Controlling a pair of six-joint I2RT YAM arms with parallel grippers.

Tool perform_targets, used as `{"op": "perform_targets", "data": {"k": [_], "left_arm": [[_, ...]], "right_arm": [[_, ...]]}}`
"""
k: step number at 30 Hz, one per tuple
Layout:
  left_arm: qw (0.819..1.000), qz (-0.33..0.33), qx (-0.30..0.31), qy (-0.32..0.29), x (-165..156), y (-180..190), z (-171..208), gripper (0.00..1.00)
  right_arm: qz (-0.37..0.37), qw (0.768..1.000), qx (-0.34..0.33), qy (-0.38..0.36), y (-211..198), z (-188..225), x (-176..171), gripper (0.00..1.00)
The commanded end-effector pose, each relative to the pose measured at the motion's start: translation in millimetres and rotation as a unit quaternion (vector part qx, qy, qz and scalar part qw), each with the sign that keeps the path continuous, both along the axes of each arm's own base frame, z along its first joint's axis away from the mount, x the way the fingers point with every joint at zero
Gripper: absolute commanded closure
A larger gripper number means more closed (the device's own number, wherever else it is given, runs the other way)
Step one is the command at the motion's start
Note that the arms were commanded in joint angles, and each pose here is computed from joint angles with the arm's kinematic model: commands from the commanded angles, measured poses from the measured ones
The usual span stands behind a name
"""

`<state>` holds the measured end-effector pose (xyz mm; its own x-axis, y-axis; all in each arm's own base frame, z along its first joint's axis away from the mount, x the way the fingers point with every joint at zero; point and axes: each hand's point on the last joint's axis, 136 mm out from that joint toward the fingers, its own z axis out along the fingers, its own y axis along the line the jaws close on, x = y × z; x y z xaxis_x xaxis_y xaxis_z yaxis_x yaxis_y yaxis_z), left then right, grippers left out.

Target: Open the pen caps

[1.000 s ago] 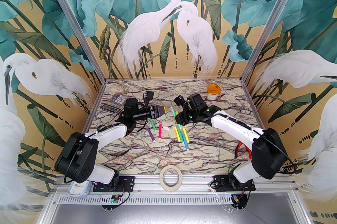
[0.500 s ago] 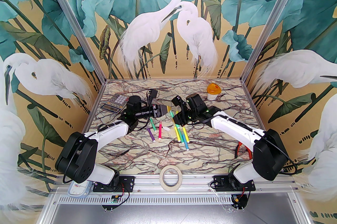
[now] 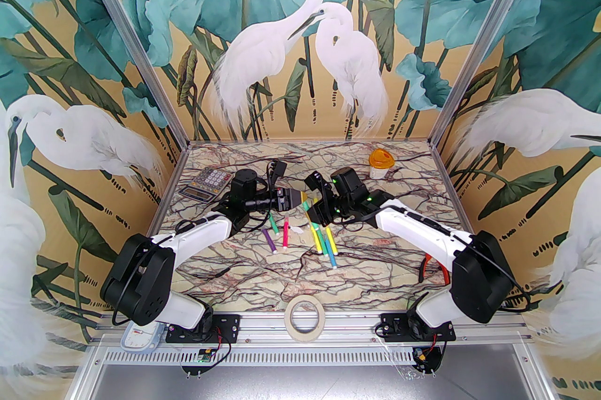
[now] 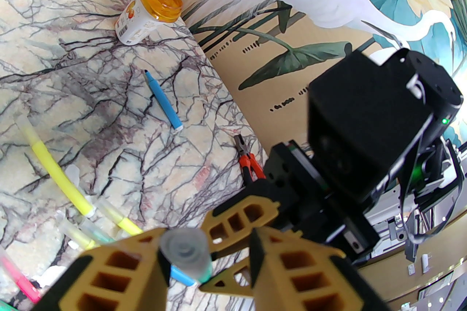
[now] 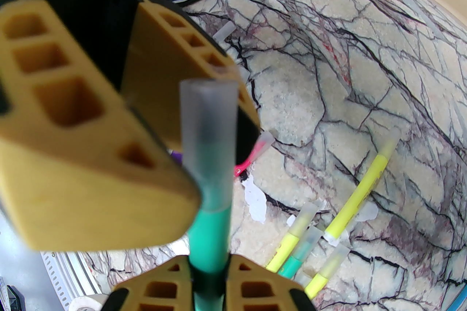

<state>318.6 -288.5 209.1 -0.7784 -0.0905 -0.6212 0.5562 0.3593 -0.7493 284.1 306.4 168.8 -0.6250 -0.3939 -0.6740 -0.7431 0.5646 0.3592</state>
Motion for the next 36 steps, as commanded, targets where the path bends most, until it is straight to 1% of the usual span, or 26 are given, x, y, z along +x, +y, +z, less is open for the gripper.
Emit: {"op": "perform_targets", "data": {"k": [1, 11, 13, 14, 16, 20, 23, 24, 29, 31, 33, 36], "left_arm": [[1.000, -0.011, 0.005, -0.004, 0, -6, 1, 0.64], [1.000, -0.007, 0.007, 0.001, 2, -7, 1, 0.81], [1.000, -0.007, 0.007, 0.002, 2, -7, 2, 0.83], [1.000, -0.006, 0.007, 0.003, 3, -7, 1, 0.84], [1.000, -0.005, 0.006, 0.002, 3, -7, 3, 0.87], [1.000, -0.007, 0.003, 0.004, 2, -8, 4, 0.91], [1.000, -0.009, -0.003, 0.003, 1, -9, 8, 0.93], [1.000, -0.010, -0.004, 0.003, 1, -9, 8, 0.94], [1.000, -0.014, -0.011, 0.002, 0, -9, 13, 0.97], [1.000, -0.014, -0.012, 0.002, -1, -9, 14, 0.97], [1.000, -0.014, -0.011, 0.003, -1, -9, 13, 0.97], [1.000, -0.009, -0.007, 0.002, 0, -8, 12, 0.98]], "right_arm": [[0.014, 0.999, 0.015, -0.025, 4, 15, -2, 1.00], [0.016, 0.999, 0.013, -0.028, 3, 11, -2, 1.00], [0.015, 0.999, 0.011, -0.030, 3, 10, -1, 0.99], [0.013, 0.999, 0.010, -0.031, 2, 9, -1, 0.97], [0.011, 0.999, 0.009, -0.033, 2, 8, 0, 0.90], [0.007, 0.999, 0.010, -0.036, 1, 4, 1, 0.71], [0.003, 0.999, 0.016, -0.040, 2, 4, 3, 0.65], [0.003, 0.999, 0.018, -0.040, 3, 3, 3, 0.64], [0.001, 0.999, 0.024, -0.037, 7, -1, 7, 0.63], [0.001, 0.999, 0.028, -0.037, 8, -2, 7, 0.64], [0.002, 0.999, 0.033, -0.036, 9, -1, 7, 0.68], [0.003, 0.999, 0.033, -0.036, 9, -1, 7, 0.76]]}}
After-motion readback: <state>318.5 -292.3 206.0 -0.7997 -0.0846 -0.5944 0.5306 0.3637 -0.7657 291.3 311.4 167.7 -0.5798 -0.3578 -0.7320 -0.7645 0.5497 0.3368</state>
